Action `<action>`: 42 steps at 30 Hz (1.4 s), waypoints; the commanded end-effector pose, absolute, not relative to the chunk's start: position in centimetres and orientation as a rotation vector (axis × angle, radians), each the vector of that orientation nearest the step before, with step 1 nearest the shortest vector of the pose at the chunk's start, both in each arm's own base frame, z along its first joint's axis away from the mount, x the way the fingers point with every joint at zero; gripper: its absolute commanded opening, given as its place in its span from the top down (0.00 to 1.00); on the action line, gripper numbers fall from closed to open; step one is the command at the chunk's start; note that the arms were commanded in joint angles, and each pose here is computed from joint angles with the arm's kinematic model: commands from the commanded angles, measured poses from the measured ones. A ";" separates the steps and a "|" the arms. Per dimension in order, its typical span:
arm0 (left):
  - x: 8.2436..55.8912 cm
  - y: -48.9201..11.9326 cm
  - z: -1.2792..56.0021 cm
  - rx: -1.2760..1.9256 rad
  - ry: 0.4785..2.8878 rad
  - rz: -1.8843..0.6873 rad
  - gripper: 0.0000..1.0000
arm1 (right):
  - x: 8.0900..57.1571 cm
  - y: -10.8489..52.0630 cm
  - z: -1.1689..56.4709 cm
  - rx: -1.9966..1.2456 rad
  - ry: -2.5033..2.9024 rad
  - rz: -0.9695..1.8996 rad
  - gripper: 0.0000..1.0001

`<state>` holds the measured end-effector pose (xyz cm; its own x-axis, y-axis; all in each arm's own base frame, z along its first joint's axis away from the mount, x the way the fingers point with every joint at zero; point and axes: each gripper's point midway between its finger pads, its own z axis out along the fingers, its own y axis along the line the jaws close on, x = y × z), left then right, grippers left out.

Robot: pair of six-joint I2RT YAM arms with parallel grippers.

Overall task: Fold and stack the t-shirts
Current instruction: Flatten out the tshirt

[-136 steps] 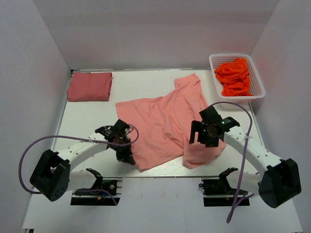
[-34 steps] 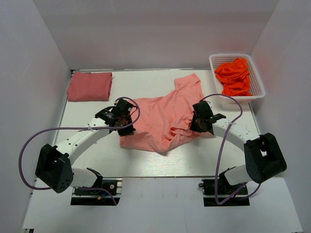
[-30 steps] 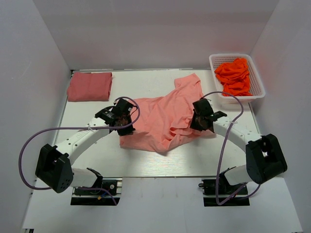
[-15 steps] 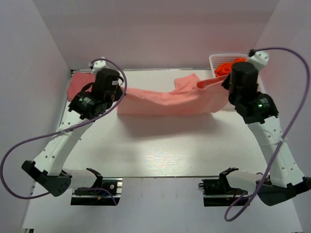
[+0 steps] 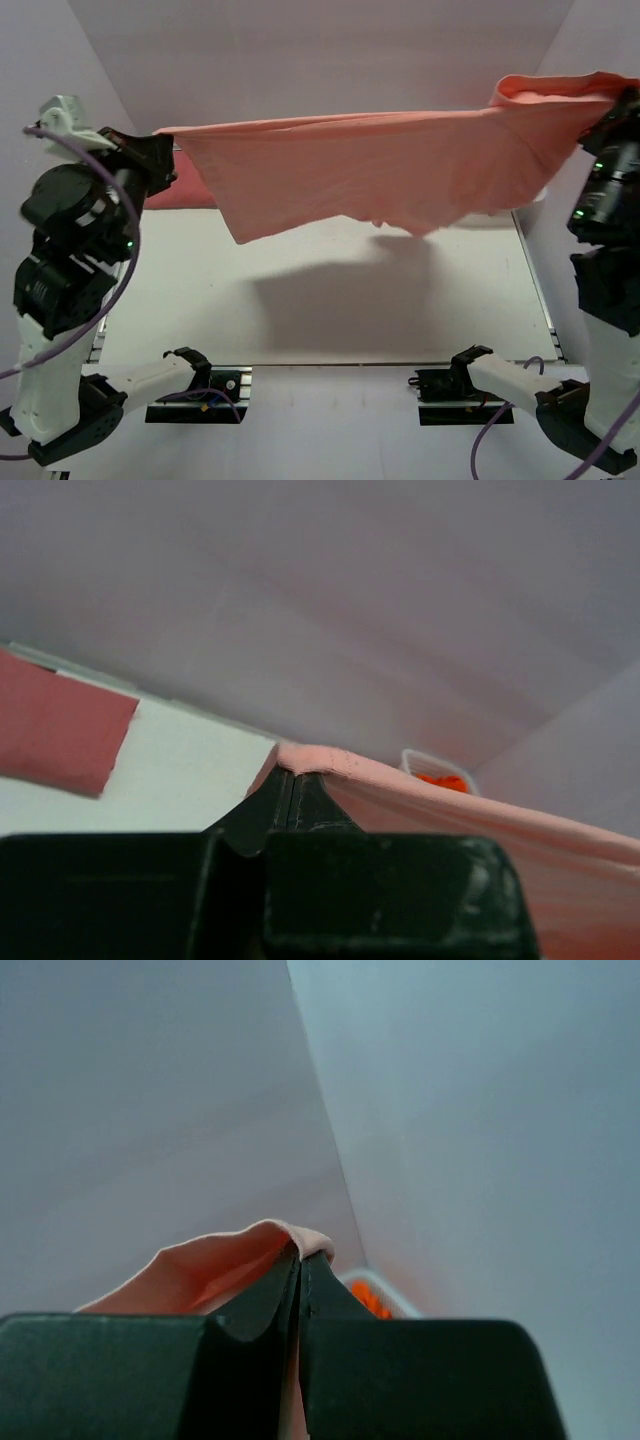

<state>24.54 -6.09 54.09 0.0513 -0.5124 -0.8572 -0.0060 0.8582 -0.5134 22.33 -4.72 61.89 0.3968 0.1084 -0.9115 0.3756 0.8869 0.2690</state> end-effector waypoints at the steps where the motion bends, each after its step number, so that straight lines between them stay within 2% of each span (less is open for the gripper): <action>1: 22.4 -5.1 57.2 -0.374 1.385 -0.438 1.00 | 15.5 -8.2 68.4 0.516 0.910 -0.172 1.00; 6: 18.4 -5.7 60.9 -0.255 1.284 -0.604 1.00 | 11.0 -7.7 72.0 0.384 0.774 -0.067 1.00; 7: 17.5 -5.5 61.4 -0.240 1.264 -0.627 1.00 | 9.0 -8.3 72.5 0.381 0.732 -0.044 1.00; 13: 12.6 -5.4 63.8 -0.150 1.151 -0.785 1.00 | 3.8 -7.6 73.7 0.265 0.620 0.079 1.00; 16: 11.7 -5.1 63.8 -0.153 1.138 -0.813 1.00 | 3.0 -7.4 73.4 0.240 0.609 0.102 1.00; 19: 12.6 -4.9 62.6 -0.190 1.184 -0.785 1.00 | 4.3 -6.8 72.5 0.230 0.640 0.094 1.00; 23: 16.3 -5.1 59.3 -0.299 1.292 -0.695 1.00 | 9.5 -4.5 70.0 0.200 0.756 0.085 1.00; 24: 17.7 -5.6 57.7 -0.321 1.346 -0.662 1.00 | 12.4 -3.3 68.0 0.184 0.826 0.075 1.00; 27: 21.7 -6.2 53.5 -0.390 1.468 -0.523 1.00 | 15.0 -2.8 66.4 0.225 0.857 0.068 1.00; 28: 22.8 -6.3 52.3 -0.413 1.496 -0.486 1.00 | 18.5 -1.4 63.3 0.214 0.943 0.049 1.00; 29: 23.9 -6.1 51.0 -0.445 1.522 -0.421 1.00 | 19.1 -1.4 63.3 0.236 0.923 0.054 1.00; 35: 32.4 -7.5 37.4 -0.540 1.791 0.012 1.00 | 30.5 1.4 50.2 0.289 1.192 -0.086 1.00; 39: 38.1 -8.8 28.6 -0.533 1.945 0.204 1.00 | 38.3 3.9 41.5 0.252 1.378 -0.166 1.00; 40: 39.6 -8.4 26.6 -0.546 1.984 0.229 1.00 | 41.7 5.3 37.5 0.198 1.469 -0.190 1.00; 41: 41.0 -8.2 25.4 -0.558 1.999 0.260 1.00 | 43.0 5.8 36.4 0.192 1.493 -0.179 1.00; 42: 43.0 -8.3 21.6 -0.562 2.058 0.331 1.00 | 44.3 5.5 35.8 0.204 1.495 -0.184 1.00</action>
